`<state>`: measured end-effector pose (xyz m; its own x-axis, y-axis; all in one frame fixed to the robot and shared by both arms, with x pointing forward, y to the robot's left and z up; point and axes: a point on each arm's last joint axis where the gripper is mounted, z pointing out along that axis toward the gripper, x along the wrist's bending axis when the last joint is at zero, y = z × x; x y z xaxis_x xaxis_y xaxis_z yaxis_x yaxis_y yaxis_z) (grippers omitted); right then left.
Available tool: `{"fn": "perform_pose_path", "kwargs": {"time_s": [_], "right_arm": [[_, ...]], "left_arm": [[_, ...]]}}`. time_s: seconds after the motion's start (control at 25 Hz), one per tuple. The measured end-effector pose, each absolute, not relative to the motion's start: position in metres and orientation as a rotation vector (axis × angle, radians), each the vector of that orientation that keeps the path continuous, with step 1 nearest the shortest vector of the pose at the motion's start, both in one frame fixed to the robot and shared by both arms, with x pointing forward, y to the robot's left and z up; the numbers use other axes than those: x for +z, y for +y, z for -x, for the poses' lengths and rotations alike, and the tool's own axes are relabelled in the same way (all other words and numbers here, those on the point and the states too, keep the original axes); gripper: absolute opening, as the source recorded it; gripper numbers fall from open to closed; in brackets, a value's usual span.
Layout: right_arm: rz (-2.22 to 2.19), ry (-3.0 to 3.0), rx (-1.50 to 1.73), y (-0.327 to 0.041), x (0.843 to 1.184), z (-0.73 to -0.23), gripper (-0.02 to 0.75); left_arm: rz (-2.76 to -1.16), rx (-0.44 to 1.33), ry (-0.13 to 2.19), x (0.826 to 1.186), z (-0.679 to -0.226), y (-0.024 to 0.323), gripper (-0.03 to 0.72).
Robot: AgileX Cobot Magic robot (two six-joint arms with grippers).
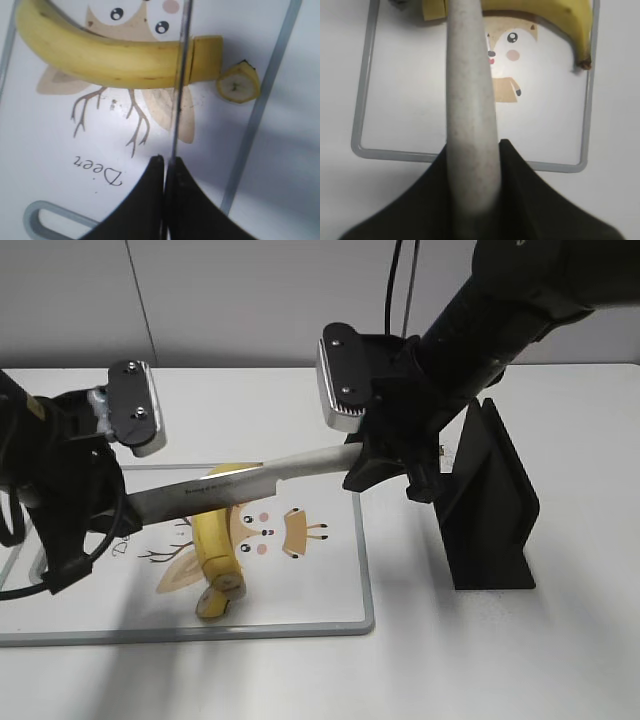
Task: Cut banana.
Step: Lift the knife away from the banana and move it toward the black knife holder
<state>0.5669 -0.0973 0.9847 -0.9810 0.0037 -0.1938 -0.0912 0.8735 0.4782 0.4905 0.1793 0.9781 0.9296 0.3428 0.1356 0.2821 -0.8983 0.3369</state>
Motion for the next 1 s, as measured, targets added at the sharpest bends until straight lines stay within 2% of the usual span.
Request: {"fn": "perform_pose_path", "kwargs": {"time_s": [0.28,0.48,0.52,0.6,0.76,0.84,1.0], "right_arm": [[0.100,2.824,0.756,-0.100,1.006,-0.559,0.174],[0.111,2.814,0.748,-0.102,1.011,-0.558,0.173],[0.123,2.819,0.724,-0.104,1.010,-0.558,0.167],[0.128,2.819,0.688,-0.109,1.010,-0.560,0.166],[0.119,2.817,0.675,-0.110,1.010,-0.561,0.163],[0.118,2.814,0.668,-0.111,1.010,-0.561,0.163],[0.121,2.806,0.649,-0.113,1.011,-0.562,0.162]], "left_arm": [[-2.728,0.373,0.424,1.005,-0.479,0.184,-0.007],[-2.721,0.386,0.420,1.008,-0.478,0.184,0.011],[-2.740,0.384,0.415,1.007,-0.477,0.186,0.035],[-2.759,0.382,0.417,1.005,-0.477,0.189,0.139],[-2.760,0.377,0.421,1.004,-0.476,0.189,0.408],[-2.757,0.378,0.428,1.005,-0.476,0.190,0.499],[-2.727,0.432,0.499,1.017,-0.477,0.198,0.560]]}}
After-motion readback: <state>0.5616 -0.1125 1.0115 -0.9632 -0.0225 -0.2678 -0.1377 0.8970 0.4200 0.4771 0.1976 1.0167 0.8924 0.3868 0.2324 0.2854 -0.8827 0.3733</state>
